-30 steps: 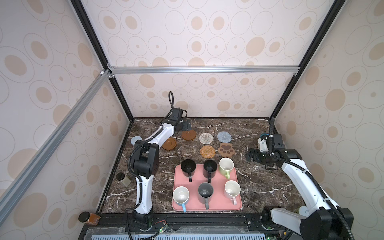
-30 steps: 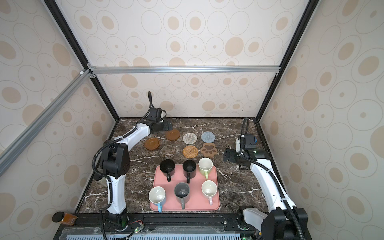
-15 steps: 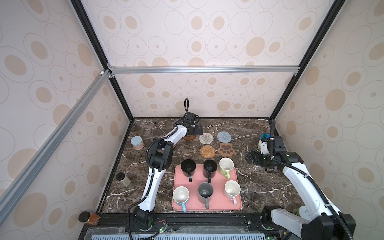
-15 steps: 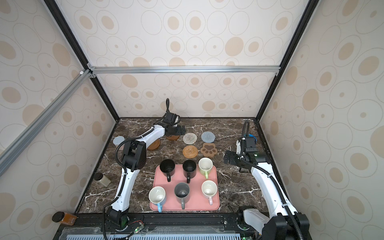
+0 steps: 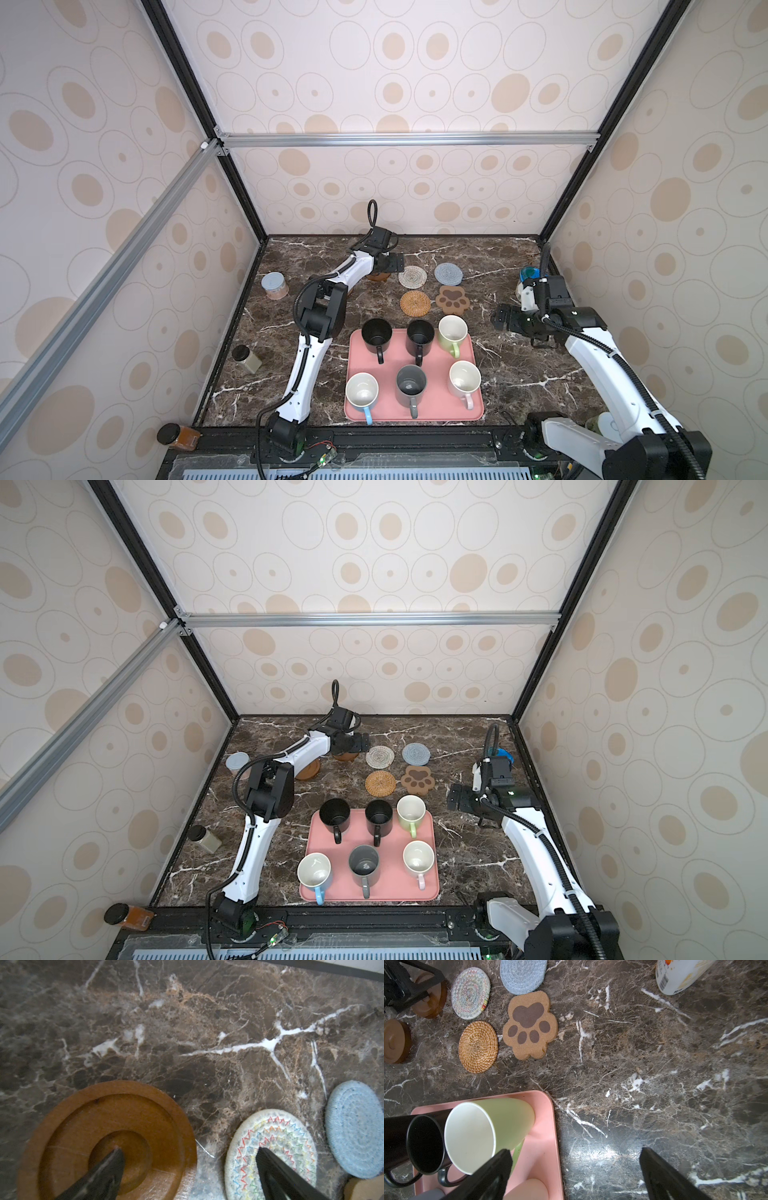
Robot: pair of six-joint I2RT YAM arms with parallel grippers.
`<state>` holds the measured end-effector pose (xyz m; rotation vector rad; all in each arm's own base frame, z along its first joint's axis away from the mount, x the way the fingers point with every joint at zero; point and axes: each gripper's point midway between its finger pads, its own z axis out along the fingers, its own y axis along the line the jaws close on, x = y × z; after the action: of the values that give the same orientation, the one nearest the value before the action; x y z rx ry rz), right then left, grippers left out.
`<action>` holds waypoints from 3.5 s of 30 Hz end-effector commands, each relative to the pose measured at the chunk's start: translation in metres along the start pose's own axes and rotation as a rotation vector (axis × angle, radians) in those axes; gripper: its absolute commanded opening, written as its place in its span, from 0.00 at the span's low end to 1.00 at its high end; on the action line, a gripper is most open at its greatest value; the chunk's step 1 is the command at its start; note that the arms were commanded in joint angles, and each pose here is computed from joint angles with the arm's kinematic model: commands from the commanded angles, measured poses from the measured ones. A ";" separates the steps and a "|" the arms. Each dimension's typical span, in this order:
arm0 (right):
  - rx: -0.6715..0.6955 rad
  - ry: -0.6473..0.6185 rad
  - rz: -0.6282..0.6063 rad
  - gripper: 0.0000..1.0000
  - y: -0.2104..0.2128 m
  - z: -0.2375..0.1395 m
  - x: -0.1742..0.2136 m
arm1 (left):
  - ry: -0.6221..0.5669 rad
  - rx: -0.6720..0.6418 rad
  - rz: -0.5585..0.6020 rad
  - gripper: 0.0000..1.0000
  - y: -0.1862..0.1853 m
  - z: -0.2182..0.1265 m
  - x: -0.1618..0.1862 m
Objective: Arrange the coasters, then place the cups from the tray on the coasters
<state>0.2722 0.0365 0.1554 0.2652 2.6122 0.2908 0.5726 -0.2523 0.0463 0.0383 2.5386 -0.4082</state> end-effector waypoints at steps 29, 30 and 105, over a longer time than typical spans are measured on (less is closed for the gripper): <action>0.009 0.035 0.008 1.00 -0.002 0.006 0.006 | 0.126 -0.024 0.019 1.00 0.001 -0.030 0.099; 0.009 0.033 0.009 1.00 -0.002 0.006 0.005 | 0.126 -0.026 0.020 1.00 0.001 -0.030 0.100; 0.049 -0.001 -0.037 1.00 -0.007 -0.013 0.000 | -0.002 0.214 0.189 1.00 -0.118 -0.076 0.060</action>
<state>0.2753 0.0331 0.1664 0.2389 2.6063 0.2561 0.4686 -0.3258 0.1053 0.2888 2.4743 -0.5661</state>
